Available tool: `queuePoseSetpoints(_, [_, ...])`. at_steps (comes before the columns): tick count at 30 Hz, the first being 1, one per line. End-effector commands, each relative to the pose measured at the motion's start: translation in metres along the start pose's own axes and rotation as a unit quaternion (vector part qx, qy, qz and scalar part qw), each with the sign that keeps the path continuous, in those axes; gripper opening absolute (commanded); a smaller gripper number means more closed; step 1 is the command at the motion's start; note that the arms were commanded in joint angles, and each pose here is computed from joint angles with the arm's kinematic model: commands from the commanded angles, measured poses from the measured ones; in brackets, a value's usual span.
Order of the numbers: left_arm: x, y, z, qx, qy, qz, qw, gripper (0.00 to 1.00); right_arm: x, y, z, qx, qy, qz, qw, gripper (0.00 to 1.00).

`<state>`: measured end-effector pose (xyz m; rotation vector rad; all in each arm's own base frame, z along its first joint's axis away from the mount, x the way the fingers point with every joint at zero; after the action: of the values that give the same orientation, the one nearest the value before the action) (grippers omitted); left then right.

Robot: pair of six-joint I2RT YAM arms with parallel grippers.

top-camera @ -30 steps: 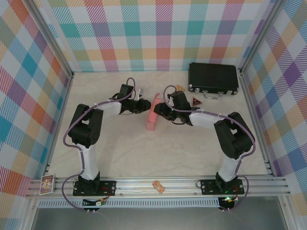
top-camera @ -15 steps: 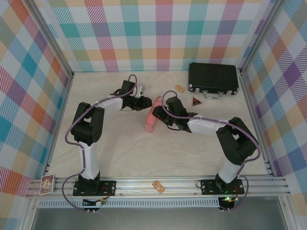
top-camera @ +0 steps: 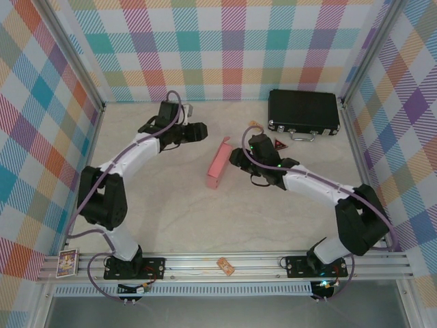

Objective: Fold the paper box

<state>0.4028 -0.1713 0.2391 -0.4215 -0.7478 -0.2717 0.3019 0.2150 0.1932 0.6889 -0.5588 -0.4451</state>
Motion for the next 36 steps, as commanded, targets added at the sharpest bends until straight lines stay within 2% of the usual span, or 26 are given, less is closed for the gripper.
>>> queuePoseSetpoints(1, [-0.008,-0.016,0.019,0.035,0.031,-0.040,0.998,0.77,0.005,-0.026,0.014,-0.046,-0.006,0.040,0.998,0.56])
queuePoseSetpoints(3, [-0.012,-0.031,0.026,0.045,0.043,-0.067,0.996,0.85,0.011,-0.039,0.022,-0.055,-0.013,0.037,0.998,0.56])
queuePoseSetpoints(5, [-0.017,-0.042,0.028,0.049,0.061,-0.079,0.994,0.88,0.016,-0.050,0.030,-0.060,-0.018,0.032,0.998,0.56])
queuePoseSetpoints(11, [-0.035,-0.067,0.011,0.080,0.119,-0.130,0.981,0.92,0.026,-0.077,0.049,-0.068,-0.031,0.013,0.997,0.56])
queuePoseSetpoints(15, [-0.039,-0.072,-0.006,0.119,0.139,-0.164,0.969,0.94,0.025,-0.087,0.056,-0.068,-0.035,0.002,0.997,0.57])
queuePoseSetpoints(19, [-0.045,-0.080,-0.024,0.128,0.162,-0.196,0.959,0.95,0.024,-0.092,0.057,-0.069,-0.038,-0.008,0.997,0.57])
queuePoseSetpoints(26, [-0.054,-0.090,-0.045,0.133,0.187,-0.230,0.946,0.96,0.025,-0.095,0.056,-0.069,-0.035,-0.014,0.997,0.57])
queuePoseSetpoints(36, [-0.063,-0.089,-0.057,0.141,0.213,-0.259,0.932,0.86,0.028,-0.098,0.056,-0.070,-0.034,-0.013,0.997,0.57])
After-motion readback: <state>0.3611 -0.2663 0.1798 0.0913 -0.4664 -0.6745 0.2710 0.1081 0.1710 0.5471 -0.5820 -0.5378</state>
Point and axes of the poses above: each hand's point on the last joint's axis, 136 mm out from that joint toward the fingers, its own z axis back along the fingers, its own y axis along the line the jaws close on, x = y × z, the point moved 7 cm from there along z, back along the fingers, and after that the axes turned 13 degrees about -z, right-handed, at the moved point
